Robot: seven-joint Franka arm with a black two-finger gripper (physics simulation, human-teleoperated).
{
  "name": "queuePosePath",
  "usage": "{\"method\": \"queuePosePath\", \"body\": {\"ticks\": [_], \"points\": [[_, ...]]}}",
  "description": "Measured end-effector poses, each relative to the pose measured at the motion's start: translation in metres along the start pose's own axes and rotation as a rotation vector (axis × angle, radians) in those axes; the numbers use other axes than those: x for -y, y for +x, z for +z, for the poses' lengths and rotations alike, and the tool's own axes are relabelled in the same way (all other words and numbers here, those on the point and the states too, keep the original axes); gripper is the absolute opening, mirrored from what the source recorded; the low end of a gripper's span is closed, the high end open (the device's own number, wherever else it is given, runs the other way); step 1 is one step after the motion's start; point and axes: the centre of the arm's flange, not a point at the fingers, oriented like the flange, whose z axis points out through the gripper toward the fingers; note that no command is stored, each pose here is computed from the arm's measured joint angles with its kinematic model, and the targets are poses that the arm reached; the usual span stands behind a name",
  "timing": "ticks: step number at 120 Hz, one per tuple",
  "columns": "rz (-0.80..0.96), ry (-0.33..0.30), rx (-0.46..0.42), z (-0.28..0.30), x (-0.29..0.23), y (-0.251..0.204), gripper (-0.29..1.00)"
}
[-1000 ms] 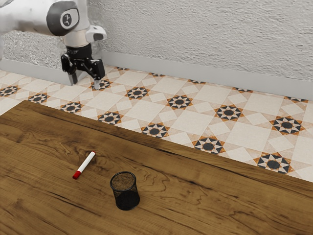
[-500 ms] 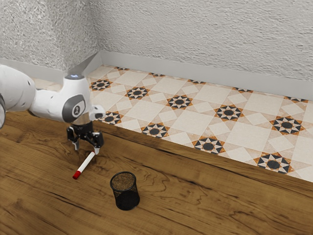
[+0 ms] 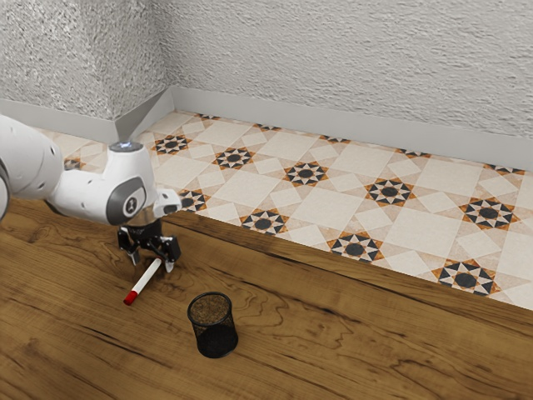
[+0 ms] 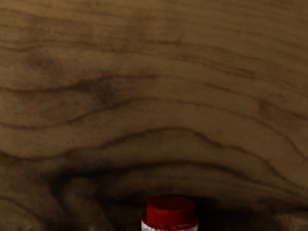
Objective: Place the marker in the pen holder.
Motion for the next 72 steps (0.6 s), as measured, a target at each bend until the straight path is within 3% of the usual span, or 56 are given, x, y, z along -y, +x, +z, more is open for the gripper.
{"method": "queuePosePath", "body": {"ticks": [39, 72], "points": [[-0.01, -0.002, -0.01, 0.0, -0.002, -0.001, 0.66], [-0.015, -0.001, -0.02, -0.01, -0.005, -0.003, 0.48]]}}
